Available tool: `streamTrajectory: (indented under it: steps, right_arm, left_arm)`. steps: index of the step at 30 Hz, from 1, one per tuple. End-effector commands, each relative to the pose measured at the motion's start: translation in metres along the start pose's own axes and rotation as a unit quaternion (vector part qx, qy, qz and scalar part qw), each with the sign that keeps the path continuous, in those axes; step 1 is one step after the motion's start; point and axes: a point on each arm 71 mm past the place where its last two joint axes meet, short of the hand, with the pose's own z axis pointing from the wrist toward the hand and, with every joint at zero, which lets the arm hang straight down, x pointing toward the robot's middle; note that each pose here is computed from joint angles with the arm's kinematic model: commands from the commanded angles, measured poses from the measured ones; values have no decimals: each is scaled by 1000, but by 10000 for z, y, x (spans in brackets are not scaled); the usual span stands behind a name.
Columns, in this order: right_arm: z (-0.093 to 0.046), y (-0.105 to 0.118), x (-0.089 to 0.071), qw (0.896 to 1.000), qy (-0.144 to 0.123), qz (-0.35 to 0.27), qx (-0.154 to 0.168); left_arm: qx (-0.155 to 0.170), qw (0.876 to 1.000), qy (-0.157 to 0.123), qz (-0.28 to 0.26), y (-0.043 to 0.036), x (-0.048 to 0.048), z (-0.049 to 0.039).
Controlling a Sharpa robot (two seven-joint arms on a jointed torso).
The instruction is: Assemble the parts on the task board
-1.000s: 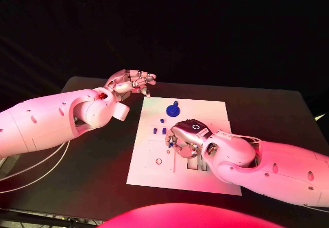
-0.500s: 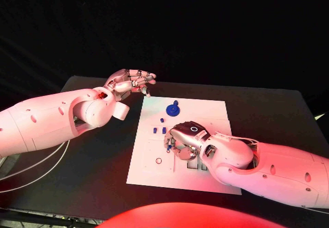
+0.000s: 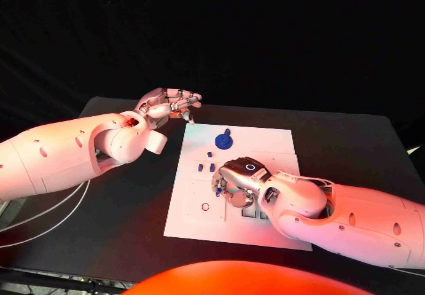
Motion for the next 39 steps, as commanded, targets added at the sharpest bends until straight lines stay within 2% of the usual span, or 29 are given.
streamTrajectory:
  steps: [1,25,39]
  right_arm:
    - [-1,15,21,1000,11,-8,-9]
    - [13,-24,63,1000,25,-16,-1]
    - [40,35,128,999,49,-20,-7]
  left_arm:
    - [4,1000,4,-1,-9,13,3]
    - [4,1000,3,0,-8,5,1]
    - [1,1000,4,0,-4,4,2]
